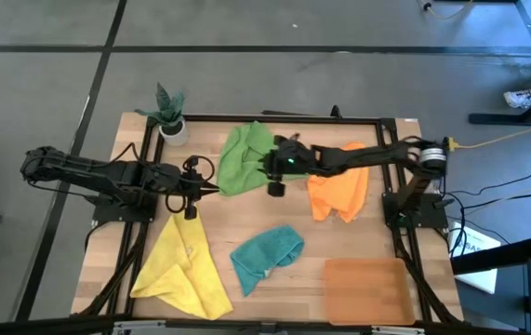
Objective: Roll microfiber towels into tight, uniform cylinder then place into a basket
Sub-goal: Roll the green microfiber towel
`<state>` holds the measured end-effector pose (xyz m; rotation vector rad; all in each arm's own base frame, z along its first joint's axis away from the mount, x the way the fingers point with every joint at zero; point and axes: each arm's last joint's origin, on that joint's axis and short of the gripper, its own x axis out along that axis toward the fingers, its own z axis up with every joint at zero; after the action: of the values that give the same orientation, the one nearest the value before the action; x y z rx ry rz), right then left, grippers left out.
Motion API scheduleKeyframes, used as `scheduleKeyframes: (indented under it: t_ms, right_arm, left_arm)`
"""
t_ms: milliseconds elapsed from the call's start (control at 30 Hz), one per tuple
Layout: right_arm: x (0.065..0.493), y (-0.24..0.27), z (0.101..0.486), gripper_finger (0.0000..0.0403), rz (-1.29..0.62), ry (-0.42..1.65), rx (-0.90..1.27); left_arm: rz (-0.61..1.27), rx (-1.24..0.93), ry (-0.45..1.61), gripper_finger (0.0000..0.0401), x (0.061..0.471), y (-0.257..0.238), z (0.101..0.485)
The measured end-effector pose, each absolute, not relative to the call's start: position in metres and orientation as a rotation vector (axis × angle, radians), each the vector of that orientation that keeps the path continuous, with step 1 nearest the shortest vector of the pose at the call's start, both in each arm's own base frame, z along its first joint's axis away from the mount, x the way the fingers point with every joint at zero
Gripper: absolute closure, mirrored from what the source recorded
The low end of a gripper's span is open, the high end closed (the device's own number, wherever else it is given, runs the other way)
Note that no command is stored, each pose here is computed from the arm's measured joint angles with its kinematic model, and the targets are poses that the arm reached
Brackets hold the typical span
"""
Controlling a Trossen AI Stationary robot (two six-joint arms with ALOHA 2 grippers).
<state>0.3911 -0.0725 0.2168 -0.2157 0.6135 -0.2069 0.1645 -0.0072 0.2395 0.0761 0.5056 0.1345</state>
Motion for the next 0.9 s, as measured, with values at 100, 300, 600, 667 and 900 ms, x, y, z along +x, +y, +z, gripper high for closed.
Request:
scheduleKeyframes:
  t_ms: [100,300,600,667,900]
  right_arm:
    - [0.411,-0.086,0.212,0.0279,-0.23,0.648,-0.186]
    - [0.439,-0.106,0.194,0.0279,-0.293,0.673,-0.076]
    - [0.465,-0.127,0.164,0.0279,-0.557,0.72,-0.14]
    - [0.47,-0.132,0.163,0.0279,-0.576,0.7,-0.101]
    - [0.482,-0.151,0.168,0.0279,-0.668,0.668,0.096]
  left_arm:
    - [0.139,0.055,0.504,0.0376,0.164,-0.007,0.239]
    - [0.119,0.059,0.504,0.0376,0.164,-0.011,0.239]
    - [0.065,0.102,0.503,0.0376,0.164,-0.018,0.239]
    - [0.059,0.105,0.503,0.0376,0.163,-0.019,0.239]
    - [0.057,0.106,0.503,0.0376,0.163,-0.02,0.239]
